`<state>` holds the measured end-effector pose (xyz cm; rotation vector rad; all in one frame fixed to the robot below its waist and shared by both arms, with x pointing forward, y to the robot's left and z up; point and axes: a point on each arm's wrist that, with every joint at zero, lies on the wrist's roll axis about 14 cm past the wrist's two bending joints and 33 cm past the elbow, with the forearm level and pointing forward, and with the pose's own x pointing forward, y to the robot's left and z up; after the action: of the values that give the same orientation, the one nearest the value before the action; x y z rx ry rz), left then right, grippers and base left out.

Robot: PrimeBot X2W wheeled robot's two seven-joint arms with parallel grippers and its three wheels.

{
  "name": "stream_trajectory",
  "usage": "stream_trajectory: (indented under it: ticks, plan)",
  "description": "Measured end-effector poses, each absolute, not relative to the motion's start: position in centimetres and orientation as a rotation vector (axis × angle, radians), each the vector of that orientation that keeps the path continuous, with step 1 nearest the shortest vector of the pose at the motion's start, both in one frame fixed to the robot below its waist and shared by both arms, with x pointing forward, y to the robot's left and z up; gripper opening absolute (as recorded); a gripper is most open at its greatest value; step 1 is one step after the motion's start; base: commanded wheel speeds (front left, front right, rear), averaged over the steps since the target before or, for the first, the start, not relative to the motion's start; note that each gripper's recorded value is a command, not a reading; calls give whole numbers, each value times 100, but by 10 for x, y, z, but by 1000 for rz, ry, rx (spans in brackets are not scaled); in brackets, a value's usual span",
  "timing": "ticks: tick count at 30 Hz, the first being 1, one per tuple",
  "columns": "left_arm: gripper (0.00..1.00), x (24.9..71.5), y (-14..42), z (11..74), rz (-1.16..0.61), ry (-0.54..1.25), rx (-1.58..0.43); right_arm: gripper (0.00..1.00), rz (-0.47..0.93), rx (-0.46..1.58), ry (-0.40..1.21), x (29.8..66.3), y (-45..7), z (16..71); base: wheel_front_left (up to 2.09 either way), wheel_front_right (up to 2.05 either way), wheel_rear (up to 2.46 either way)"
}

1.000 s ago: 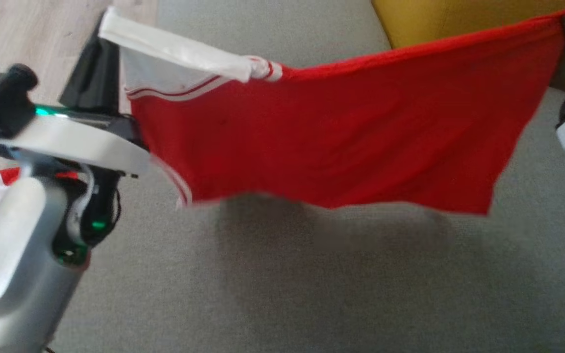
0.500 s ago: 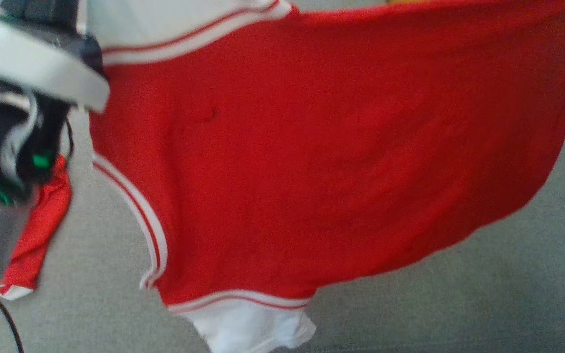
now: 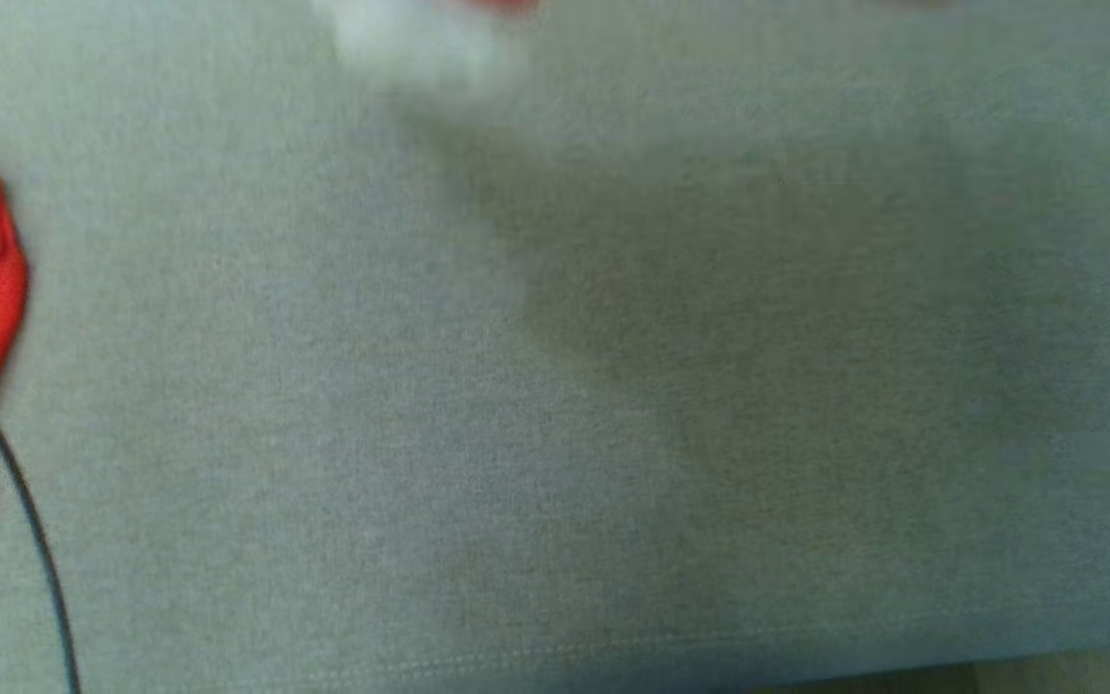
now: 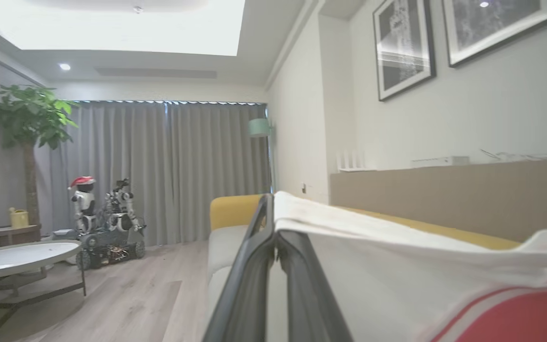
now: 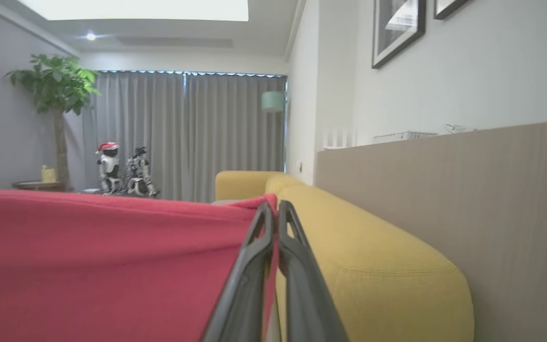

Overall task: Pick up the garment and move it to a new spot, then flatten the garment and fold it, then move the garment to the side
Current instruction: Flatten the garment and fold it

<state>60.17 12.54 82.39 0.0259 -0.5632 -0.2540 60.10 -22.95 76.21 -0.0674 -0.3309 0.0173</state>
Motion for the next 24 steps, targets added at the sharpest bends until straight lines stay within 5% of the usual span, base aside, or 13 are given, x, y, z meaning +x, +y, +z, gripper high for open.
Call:
stream_trajectory:
  ticks: [4,12,18,24]
  plan:
    - [0,626,140,821,-195,-599,22,0,0,-10,-400,632,-231,761,0,0,0]
    - [0,645,157,737,-211,-413,106,0,33,61,-174,665,-206,648,0,0,0]
    - [0,629,160,615,-256,-150,195,0,58,26,89,643,-196,530,0,0,0]
    - [0,579,165,524,-302,55,304,0,87,-57,249,605,-196,474,0,0,0]
